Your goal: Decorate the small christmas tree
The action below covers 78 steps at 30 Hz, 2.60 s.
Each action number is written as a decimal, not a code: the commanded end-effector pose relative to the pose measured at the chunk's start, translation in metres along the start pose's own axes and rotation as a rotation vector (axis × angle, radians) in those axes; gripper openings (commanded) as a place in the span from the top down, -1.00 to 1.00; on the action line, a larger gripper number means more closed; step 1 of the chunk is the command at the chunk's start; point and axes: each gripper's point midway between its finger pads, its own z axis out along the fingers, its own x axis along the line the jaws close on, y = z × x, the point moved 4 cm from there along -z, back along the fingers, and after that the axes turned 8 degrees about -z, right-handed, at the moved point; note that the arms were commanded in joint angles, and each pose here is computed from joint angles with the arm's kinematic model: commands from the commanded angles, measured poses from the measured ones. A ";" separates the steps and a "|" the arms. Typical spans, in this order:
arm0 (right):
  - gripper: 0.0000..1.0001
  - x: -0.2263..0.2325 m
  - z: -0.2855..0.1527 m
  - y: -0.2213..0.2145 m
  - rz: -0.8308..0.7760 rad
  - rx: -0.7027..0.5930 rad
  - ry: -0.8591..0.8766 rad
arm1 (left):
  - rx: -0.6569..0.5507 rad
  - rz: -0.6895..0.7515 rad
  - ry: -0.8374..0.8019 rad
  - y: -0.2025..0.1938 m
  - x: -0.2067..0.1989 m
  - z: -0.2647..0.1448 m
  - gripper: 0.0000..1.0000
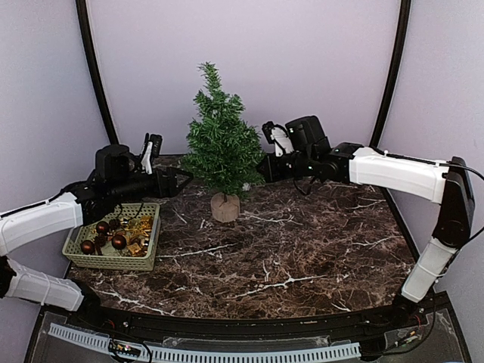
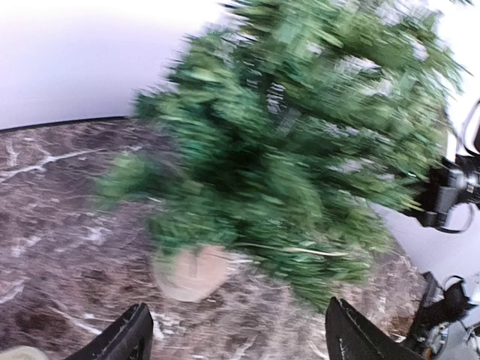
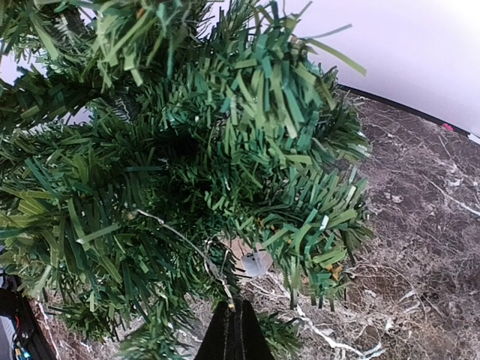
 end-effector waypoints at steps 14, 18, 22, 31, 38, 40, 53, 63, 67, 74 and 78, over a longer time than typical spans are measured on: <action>1.00 0.002 -0.009 0.011 0.025 -0.061 0.027 | 0.120 -0.081 -0.075 -0.037 -0.032 0.047 -0.67; 1.00 0.005 -0.011 0.011 0.022 -0.061 0.042 | 0.098 -0.082 -0.055 -0.035 -0.029 0.047 0.16; 1.00 0.008 -0.012 0.010 0.013 -0.053 0.048 | 0.063 -0.073 -0.044 -0.031 -0.028 0.039 0.46; 1.00 0.011 -0.020 0.011 -0.010 -0.035 0.006 | 0.038 -0.053 -0.063 -0.025 -0.032 0.034 0.93; 1.00 0.013 -0.030 0.014 -0.015 -0.036 -0.002 | -0.007 -0.073 -0.051 -0.015 -0.023 0.022 1.00; 1.00 0.013 -0.032 0.016 -0.020 -0.036 -0.024 | -0.010 -0.090 -0.041 -0.014 -0.013 0.019 1.00; 1.00 0.064 -0.046 0.016 -0.093 0.001 0.037 | 0.012 -0.067 -0.045 0.007 0.026 0.019 1.00; 1.00 0.069 -0.068 0.026 -0.128 0.003 -0.038 | 0.018 -0.038 -0.056 0.011 0.026 0.023 1.00; 1.00 0.069 -0.074 0.039 -0.147 -0.029 -0.056 | 0.017 -0.031 -0.049 0.013 0.026 0.022 1.00; 1.00 0.055 -0.060 0.046 -0.197 -0.008 -0.185 | 0.016 -0.026 -0.035 0.014 0.030 0.022 1.00; 1.00 0.053 -0.056 0.055 -0.212 -0.017 -0.218 | 0.017 -0.027 -0.027 0.013 0.033 0.022 1.00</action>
